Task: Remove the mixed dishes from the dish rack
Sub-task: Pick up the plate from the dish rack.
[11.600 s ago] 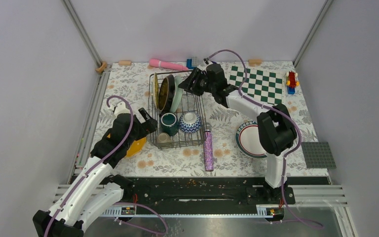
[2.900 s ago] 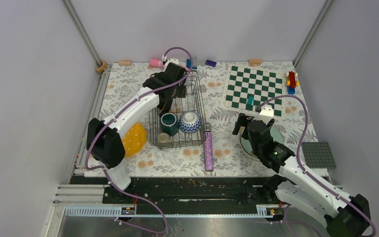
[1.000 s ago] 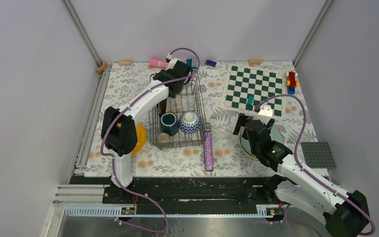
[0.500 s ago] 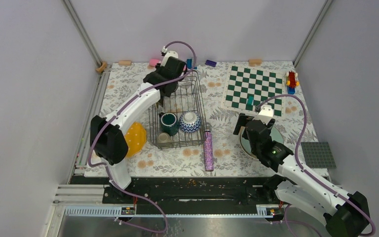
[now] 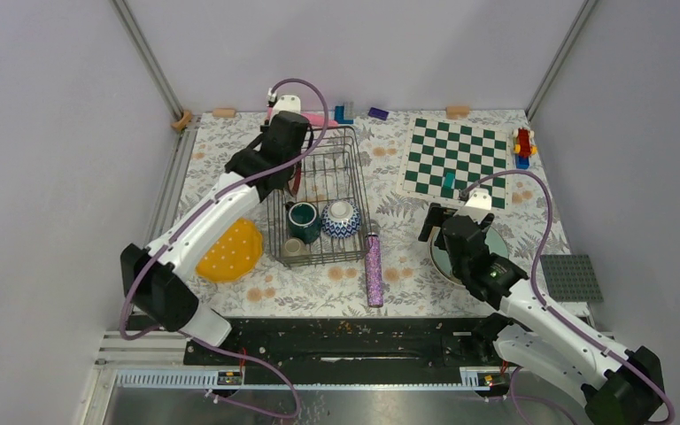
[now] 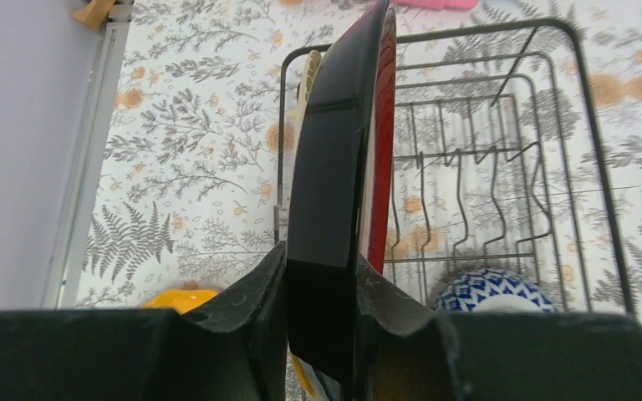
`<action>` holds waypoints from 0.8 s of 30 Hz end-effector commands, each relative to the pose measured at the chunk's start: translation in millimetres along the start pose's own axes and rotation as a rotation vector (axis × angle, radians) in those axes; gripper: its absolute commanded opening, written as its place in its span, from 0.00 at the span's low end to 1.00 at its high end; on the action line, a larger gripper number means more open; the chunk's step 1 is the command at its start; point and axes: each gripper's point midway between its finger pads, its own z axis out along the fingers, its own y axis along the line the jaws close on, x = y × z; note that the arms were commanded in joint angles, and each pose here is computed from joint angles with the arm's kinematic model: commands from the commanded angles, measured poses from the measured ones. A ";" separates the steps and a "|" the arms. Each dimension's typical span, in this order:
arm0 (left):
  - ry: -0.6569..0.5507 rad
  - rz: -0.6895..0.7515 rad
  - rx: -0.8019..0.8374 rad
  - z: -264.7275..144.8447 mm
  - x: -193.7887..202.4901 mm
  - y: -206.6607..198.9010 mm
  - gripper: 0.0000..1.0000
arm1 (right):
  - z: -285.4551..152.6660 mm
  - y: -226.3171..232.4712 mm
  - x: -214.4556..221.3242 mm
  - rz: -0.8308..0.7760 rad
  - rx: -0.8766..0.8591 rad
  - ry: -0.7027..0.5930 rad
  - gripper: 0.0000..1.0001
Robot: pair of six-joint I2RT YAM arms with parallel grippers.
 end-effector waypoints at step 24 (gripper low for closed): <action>-0.404 -0.156 1.296 -224.2 -10.2 -87.1 0.00 | -97.7 152.0 -41.6 0.116 -0.961 0.035 0.99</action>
